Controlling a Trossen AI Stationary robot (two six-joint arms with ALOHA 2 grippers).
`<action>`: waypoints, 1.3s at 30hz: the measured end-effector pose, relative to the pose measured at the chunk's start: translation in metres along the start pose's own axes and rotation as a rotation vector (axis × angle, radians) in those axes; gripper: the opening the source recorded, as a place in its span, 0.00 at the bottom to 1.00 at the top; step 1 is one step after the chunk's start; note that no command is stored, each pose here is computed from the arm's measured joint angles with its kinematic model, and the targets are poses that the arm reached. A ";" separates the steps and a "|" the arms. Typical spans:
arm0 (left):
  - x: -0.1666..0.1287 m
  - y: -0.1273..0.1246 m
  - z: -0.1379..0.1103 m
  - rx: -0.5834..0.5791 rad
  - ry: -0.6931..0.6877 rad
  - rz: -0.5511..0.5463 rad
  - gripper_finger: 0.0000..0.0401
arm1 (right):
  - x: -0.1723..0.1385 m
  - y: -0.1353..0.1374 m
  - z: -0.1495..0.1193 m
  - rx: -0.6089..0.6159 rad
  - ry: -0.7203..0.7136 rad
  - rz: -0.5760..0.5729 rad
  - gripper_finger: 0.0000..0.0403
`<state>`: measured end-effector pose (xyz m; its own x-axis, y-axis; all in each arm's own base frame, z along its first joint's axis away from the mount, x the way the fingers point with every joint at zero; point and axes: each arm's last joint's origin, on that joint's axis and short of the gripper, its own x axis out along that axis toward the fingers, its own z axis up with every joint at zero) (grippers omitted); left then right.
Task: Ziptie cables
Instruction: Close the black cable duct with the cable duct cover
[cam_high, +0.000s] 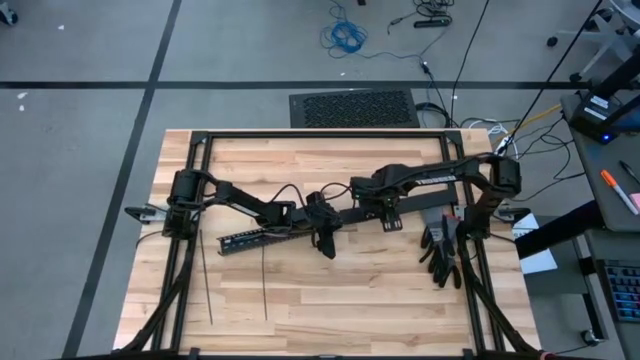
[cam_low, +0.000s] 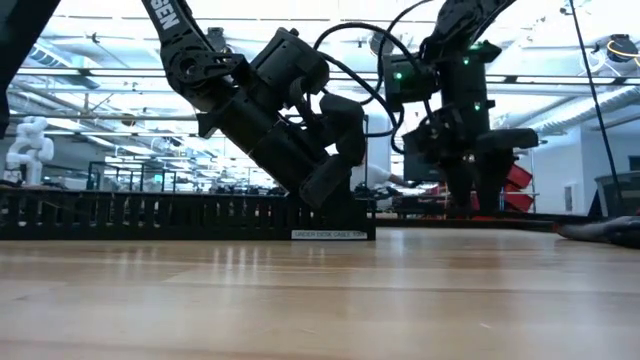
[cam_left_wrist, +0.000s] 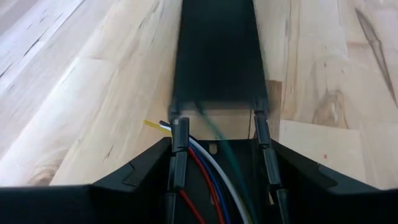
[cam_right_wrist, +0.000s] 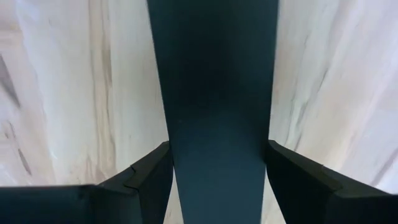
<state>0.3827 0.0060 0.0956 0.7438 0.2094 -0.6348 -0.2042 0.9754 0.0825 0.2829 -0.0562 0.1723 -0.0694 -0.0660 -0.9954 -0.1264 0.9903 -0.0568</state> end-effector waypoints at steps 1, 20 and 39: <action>0.000 0.000 0.000 0.000 0.000 0.000 0.57 | 0.001 0.000 0.000 0.000 0.012 0.005 0.57; 0.000 0.000 0.001 -0.001 -0.006 0.000 0.57 | -0.019 -0.002 -0.003 0.030 0.097 -0.001 0.57; 0.000 0.002 0.002 -0.009 -0.014 0.003 0.57 | -0.022 -0.003 0.000 0.059 0.038 -0.022 0.57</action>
<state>0.3836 0.0081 0.0967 0.7520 0.2138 -0.6235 -0.2126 0.9740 0.0776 0.2852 -0.0574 0.1940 -0.1051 -0.0914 -0.9903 -0.0694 0.9940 -0.0844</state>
